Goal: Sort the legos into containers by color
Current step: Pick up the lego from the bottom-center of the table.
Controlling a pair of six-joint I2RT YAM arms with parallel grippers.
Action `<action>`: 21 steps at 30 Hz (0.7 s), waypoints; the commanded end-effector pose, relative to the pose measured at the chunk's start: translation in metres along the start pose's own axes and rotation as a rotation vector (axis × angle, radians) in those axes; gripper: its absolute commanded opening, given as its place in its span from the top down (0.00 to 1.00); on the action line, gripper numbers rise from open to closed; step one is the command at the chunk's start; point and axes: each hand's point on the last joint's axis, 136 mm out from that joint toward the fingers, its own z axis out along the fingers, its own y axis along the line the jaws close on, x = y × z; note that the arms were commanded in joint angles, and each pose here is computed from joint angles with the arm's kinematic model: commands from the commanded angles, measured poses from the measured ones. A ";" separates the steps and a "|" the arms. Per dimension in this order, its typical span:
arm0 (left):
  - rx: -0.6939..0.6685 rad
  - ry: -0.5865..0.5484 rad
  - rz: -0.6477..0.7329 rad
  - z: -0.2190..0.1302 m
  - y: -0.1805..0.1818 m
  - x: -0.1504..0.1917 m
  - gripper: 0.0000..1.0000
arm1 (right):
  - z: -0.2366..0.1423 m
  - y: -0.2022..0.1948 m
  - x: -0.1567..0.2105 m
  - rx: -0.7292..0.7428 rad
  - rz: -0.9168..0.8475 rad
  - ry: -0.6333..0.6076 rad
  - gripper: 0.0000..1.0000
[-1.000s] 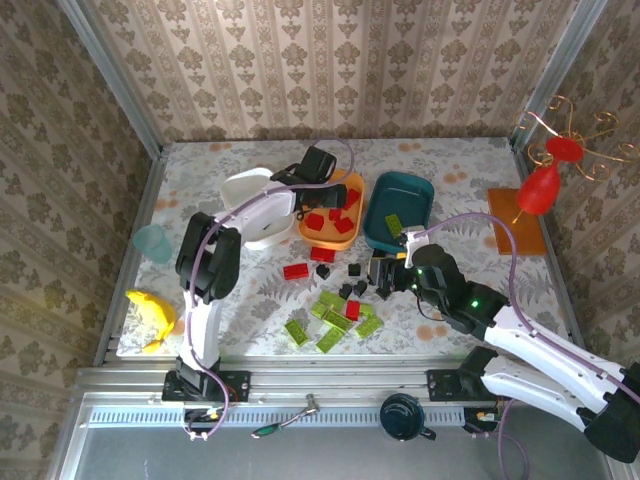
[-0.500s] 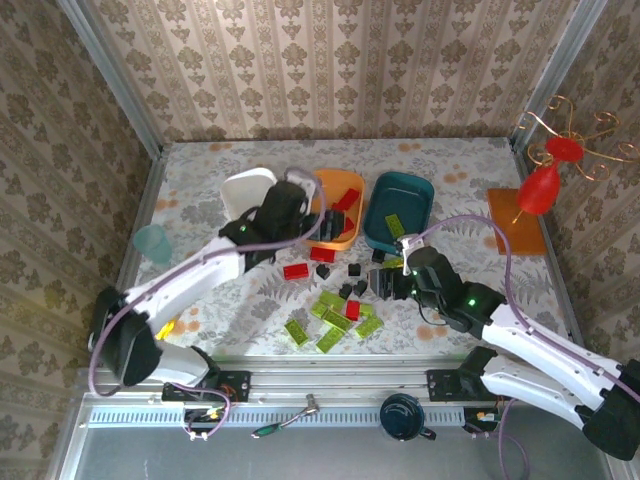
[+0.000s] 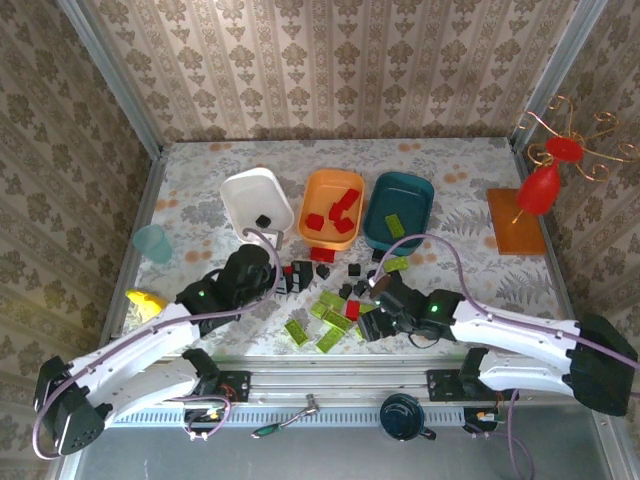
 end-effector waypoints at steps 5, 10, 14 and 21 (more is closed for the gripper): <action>-0.059 0.001 -0.016 -0.004 0.015 0.008 0.00 | 0.015 -0.001 0.004 0.136 -0.091 0.030 0.17; -0.070 0.011 -0.021 -0.004 0.019 0.011 0.00 | 0.022 0.005 -0.004 0.184 -0.149 0.035 0.16; -0.079 0.010 -0.038 -0.006 0.025 0.015 0.00 | 0.028 0.011 -0.004 0.165 -0.165 0.051 0.16; -0.076 0.004 -0.075 -0.010 0.034 0.016 0.00 | 0.044 0.005 0.009 0.211 -0.179 0.122 0.14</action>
